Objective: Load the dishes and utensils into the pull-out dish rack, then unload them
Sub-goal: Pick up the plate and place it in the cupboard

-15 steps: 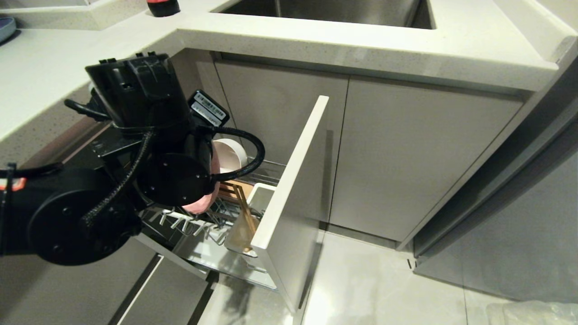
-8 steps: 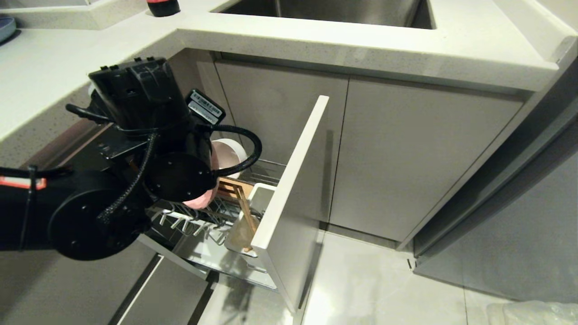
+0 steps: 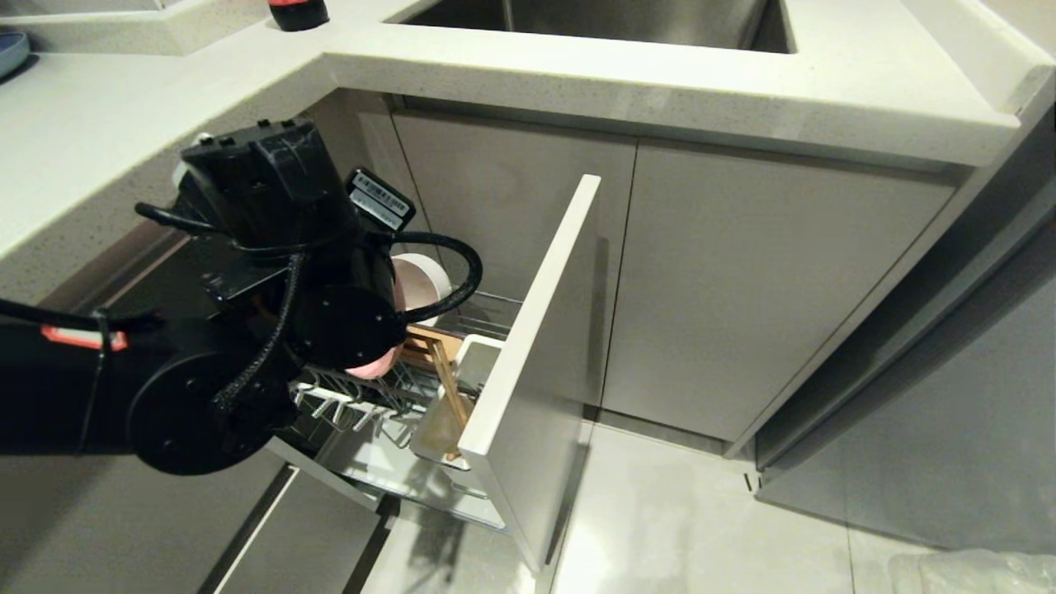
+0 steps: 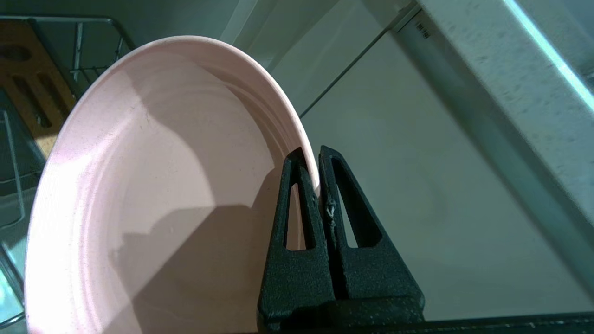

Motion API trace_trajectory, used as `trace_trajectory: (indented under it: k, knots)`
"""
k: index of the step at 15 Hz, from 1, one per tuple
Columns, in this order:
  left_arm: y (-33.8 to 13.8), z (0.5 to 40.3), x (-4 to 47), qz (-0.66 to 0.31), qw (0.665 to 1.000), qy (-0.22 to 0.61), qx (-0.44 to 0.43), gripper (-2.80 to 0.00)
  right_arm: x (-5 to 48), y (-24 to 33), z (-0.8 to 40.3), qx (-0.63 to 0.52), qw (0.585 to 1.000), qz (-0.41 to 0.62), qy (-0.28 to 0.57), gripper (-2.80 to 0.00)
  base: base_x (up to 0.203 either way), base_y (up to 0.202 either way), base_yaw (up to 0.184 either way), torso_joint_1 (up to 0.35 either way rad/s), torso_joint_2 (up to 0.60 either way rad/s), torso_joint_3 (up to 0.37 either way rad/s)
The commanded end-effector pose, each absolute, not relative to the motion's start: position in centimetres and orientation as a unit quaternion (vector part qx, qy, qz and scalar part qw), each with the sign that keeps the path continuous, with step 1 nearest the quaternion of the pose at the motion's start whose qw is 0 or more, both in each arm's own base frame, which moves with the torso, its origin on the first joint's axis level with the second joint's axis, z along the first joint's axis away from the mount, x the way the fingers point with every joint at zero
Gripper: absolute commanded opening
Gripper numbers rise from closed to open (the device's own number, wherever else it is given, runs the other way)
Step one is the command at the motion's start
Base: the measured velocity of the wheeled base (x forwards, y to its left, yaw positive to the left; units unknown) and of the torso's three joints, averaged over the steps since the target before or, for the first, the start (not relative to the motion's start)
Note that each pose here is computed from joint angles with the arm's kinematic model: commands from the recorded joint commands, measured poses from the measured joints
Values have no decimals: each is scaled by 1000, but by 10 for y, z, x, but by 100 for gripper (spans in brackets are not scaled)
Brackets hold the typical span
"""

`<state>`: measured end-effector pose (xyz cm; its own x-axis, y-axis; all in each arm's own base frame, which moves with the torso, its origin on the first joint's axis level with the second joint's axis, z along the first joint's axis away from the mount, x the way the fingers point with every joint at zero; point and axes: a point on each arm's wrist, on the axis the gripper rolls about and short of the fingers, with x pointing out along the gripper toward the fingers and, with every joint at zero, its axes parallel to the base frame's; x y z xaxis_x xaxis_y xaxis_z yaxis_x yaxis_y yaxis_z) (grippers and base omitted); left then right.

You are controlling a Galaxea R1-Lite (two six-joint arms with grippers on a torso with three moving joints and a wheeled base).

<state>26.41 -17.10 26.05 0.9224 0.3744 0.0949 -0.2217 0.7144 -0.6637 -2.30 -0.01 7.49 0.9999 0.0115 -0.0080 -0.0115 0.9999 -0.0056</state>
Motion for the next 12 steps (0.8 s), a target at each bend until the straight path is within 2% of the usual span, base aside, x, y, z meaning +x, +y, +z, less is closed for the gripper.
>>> trace_trajectory:
  k: [1,6,12]
  knots:
    - [-173,256,266,166,919,-110,-340,-280,-23,0,75,-3,1000,6,4,-280,0,0,0,0,0,0]
    - [-176,245,270,166,919,-109,-339,-280,-23,0,75,-3,1000,6,4,-280,0,0,0,0,0,0]
    - [-174,249,263,163,912,-123,-355,-280,-23,0,75,-3,1000,6,4,-280,0,0,0,0,0,0]
